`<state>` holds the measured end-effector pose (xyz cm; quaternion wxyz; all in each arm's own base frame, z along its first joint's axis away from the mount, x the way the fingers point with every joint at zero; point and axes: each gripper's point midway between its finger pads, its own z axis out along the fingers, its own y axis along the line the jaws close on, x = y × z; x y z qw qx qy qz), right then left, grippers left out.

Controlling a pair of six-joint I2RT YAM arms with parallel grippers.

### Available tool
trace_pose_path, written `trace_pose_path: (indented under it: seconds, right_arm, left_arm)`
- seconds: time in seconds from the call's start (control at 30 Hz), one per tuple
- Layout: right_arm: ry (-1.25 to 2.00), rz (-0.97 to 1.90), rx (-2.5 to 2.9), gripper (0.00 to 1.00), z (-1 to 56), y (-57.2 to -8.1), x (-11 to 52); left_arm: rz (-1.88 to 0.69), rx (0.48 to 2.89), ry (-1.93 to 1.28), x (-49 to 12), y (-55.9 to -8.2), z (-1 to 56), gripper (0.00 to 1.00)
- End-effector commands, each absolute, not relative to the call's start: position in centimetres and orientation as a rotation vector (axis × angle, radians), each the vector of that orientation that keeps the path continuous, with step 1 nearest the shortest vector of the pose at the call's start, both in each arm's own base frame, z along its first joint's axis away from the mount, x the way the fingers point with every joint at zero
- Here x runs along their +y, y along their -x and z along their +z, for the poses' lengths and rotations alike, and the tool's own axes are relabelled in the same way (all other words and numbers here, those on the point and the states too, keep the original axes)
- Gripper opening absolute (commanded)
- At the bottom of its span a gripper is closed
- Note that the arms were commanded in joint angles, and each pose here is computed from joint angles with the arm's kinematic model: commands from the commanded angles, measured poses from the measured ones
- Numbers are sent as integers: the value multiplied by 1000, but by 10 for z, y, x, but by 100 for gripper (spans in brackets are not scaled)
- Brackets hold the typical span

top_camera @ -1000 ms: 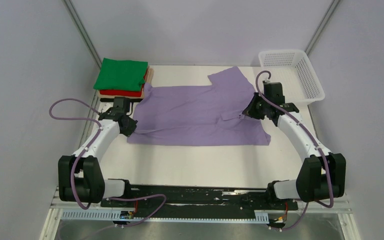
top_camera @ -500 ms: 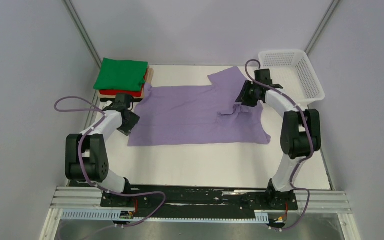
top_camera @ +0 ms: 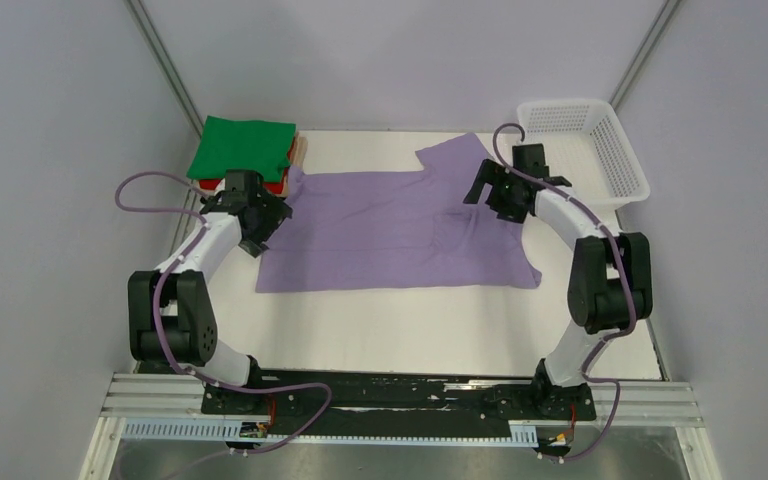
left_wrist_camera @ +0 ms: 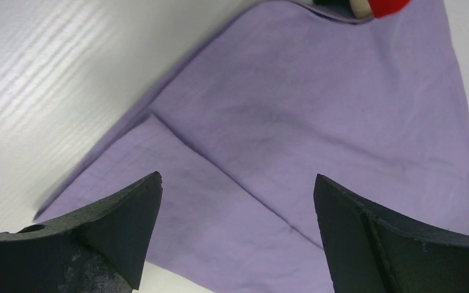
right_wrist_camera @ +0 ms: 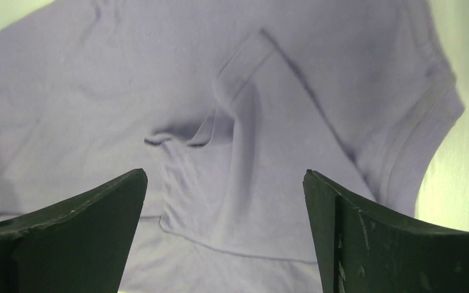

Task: Fold and stack the t-shirts
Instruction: Fold the flattened tshirt in 1/3 of the way

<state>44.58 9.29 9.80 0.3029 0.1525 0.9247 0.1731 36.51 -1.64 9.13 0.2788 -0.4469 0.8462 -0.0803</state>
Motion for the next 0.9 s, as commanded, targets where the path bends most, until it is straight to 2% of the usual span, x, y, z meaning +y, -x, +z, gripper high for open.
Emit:
trace_pose_path:
  seconds: [0.0, 0.17, 0.4, 0.57, 0.87]
  right_arm:
    - [-313, 537, 2433, 100, 108, -418, 120]
    - [-369, 547, 2479, 100, 79, -403, 124]
    - [-505, 488, 2572, 100, 36, -368, 114]
    - [-625, 439, 2626, 100, 16, -317, 102]
    - [-861, 347, 2701, 100, 6, -218, 81]
  left_arm:
    - [-410, 2327, 1036, -46, -373, 95, 100]
    - [-477, 2414, 891, -86, -372, 74, 100]
    - [-454, 2571, 868, -98, -355, 21, 100]
    - [-378, 2678, 863, -102, -312, -6, 100]
    - [-336, 2752, 840, -105, -226, -2, 100]
